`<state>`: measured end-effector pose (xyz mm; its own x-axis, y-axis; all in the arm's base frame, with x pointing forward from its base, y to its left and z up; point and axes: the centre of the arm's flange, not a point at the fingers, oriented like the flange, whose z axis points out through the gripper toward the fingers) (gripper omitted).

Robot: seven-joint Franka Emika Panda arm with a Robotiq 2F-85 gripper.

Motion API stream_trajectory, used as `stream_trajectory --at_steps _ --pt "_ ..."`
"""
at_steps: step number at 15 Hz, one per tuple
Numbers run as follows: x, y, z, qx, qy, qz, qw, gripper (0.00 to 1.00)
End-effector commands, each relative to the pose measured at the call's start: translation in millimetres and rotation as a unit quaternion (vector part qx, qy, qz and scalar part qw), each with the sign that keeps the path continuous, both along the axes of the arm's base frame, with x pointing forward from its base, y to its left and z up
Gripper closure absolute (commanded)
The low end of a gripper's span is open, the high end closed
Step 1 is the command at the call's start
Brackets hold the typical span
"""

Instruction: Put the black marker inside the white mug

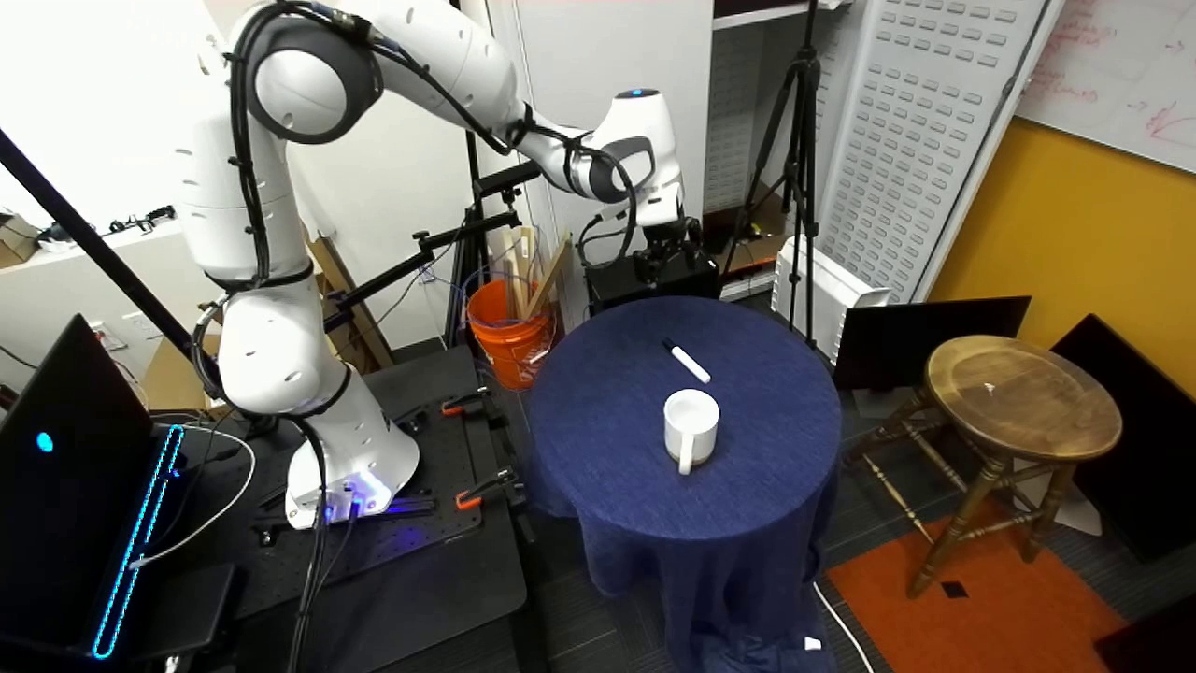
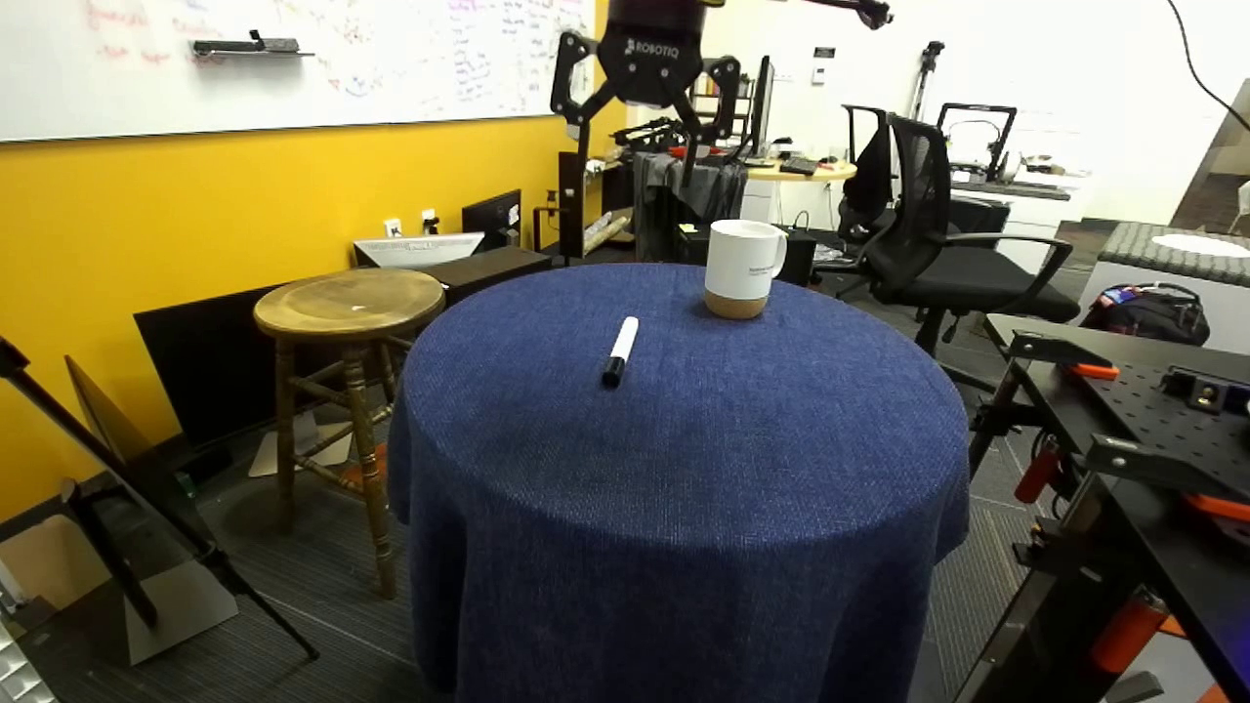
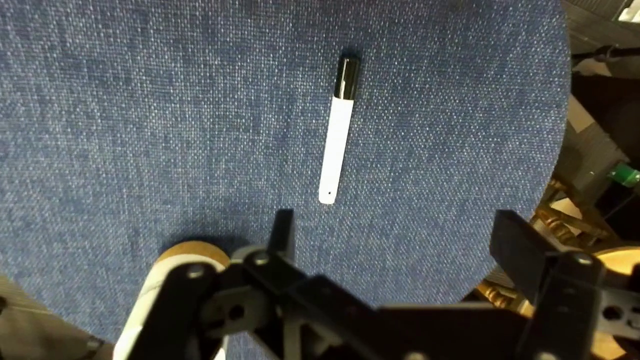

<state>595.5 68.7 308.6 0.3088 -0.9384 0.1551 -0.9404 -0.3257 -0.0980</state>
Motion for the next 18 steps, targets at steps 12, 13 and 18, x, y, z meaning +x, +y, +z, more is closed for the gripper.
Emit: stream_trajectory --at_steps 12,13,18 --pt "0 -41 -85 0.041 0.026 -0.124 0.9911 0.00" --pt "2 -44 -92 0.045 0.021 -0.125 0.9909 0.00" --pt "11 -57 -119 0.059 0.006 -0.128 0.9901 0.00"
